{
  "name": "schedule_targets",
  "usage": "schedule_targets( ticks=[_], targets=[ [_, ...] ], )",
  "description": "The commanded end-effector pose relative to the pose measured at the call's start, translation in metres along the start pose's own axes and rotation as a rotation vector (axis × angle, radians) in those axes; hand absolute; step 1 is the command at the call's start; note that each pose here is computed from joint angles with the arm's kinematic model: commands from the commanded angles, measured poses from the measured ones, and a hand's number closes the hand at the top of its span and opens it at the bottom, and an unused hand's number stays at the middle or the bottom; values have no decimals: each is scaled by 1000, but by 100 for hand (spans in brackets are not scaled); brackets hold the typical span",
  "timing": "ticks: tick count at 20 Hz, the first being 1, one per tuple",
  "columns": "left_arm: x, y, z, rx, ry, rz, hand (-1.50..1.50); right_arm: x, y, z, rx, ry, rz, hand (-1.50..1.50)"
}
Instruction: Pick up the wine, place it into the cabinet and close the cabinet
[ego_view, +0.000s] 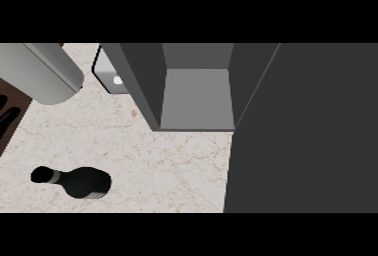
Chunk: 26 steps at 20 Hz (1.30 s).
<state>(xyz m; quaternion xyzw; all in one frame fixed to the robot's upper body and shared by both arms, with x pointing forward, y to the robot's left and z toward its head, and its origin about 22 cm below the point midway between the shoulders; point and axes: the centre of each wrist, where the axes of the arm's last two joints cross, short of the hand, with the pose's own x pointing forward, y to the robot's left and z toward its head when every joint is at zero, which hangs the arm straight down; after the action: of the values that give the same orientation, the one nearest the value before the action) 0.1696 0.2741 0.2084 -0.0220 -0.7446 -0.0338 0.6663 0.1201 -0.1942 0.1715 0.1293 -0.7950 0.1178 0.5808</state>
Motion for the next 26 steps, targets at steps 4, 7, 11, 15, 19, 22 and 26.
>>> schedule_targets(
  ticks=[4,7,11,15,19,22,26],
  targets=[
    [8,26,20,-48,-74,44,-150,39,6,23,-8,-103,-20,-150],
    [-10,38,23,-57,-47,66,-150,46,1,31,-2,-80,8,-150],
    [-41,55,28,-33,-35,55,-150,44,2,24,12,-79,-7,-150],
    [-52,80,23,-32,18,84,-150,49,1,31,33,-102,-6,-150],
    [-73,76,27,-29,53,67,-150,58,5,36,27,-94,-14,-150],
    [-104,93,40,-55,67,56,-150,47,4,26,8,-114,-25,-150],
    [-116,88,27,-72,92,46,-150,55,3,31,33,-103,-12,-150]
  ],
)
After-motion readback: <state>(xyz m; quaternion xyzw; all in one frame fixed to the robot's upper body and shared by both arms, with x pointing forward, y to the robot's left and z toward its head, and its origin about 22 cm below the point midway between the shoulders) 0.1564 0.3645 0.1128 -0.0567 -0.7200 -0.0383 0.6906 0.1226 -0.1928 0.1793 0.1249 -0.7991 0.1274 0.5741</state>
